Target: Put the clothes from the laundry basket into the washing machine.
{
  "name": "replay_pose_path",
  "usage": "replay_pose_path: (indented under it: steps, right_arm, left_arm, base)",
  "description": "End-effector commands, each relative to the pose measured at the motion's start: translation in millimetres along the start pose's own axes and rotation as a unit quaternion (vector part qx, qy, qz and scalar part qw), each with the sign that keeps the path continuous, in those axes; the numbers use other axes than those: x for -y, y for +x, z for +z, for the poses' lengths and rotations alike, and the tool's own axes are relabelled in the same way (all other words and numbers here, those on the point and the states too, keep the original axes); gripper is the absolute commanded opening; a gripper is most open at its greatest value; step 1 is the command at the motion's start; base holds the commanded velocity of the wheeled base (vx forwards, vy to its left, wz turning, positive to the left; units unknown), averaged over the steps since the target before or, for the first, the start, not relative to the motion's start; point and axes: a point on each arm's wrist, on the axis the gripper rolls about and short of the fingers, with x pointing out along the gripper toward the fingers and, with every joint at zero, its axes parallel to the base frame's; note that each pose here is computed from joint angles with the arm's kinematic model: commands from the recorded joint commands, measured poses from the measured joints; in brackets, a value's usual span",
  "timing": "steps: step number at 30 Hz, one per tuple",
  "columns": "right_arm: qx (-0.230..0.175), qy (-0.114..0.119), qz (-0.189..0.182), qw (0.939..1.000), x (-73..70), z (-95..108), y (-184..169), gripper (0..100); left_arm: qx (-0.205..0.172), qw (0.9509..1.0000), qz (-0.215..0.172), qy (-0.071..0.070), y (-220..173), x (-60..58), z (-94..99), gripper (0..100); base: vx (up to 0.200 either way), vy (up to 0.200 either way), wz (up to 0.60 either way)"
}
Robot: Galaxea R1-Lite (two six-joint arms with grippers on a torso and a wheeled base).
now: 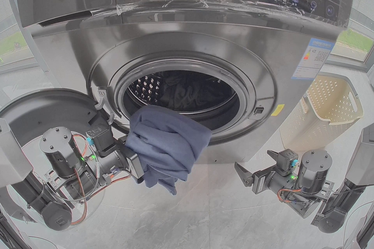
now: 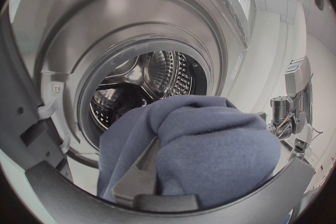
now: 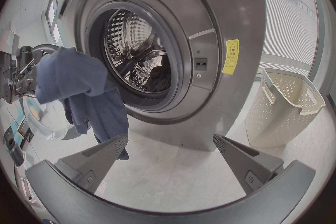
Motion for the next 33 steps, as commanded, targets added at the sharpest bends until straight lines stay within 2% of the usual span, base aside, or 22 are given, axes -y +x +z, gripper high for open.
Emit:
replay_pose_path:
  steps: [1,6,12,16,21,25,31,33]
  right_arm:
    - [-0.001,-0.003,0.008,1.0000,-4.3,-0.9,-0.9,100]
    - [-0.003,-0.005,0.026,0.9997,-9.9,-2.1,-5.6,100]
    - [0.001,-0.013,0.071,0.9974,-33.1,-2.8,-16.8,100]
    - [-0.004,-0.015,0.072,0.9973,-33.5,-4.9,-17.3,100]
    - [-0.001,-0.012,0.072,0.9973,-33.4,-3.3,-18.6,100]
    - [0.002,-0.006,0.073,0.9973,-33.2,-1.3,-19.7,100]
    - [0.001,-0.006,0.074,0.9973,-33.3,-1.7,-19.5,100]
    - [0.002,-0.006,0.074,0.9973,-33.6,-1.3,-19.8,100]
  left_arm:
    - [-0.009,0.9997,-0.023,-0.004,3.3,12.6,-4.7,0]
    - [-0.013,0.9992,-0.038,-0.007,5.6,20.1,-7.6,0]
    - [0.002,0.9992,-0.040,-0.007,29.2,21.0,-8.8,0]
    - [0.020,0.9991,-0.037,0.001,59.3,17.8,-13.3,0]
    - [0.022,0.9996,-0.015,-0.003,89.9,9.4,-30.4,0]
    - [0.036,0.9993,0.006,-0.005,106.5,7.7,-34.3,0]
    - [0.054,0.9985,0.009,-0.004,133.3,2.9,-43.3,0]
    - [0.058,0.9982,0.016,-0.003,142.1,-2.7,-49.1,0]
  base:
    - [0.200,0.000,0.00]
    - [0.000,0.000,0.00]
    - [0.000,0.000,0.00]
    - [0.000,0.000,0.00]
    - [0.000,0.000,0.00]
    - [0.000,0.000,0.00]
    - [0.000,0.000,0.00]
    - [0.000,0.000,0.00]
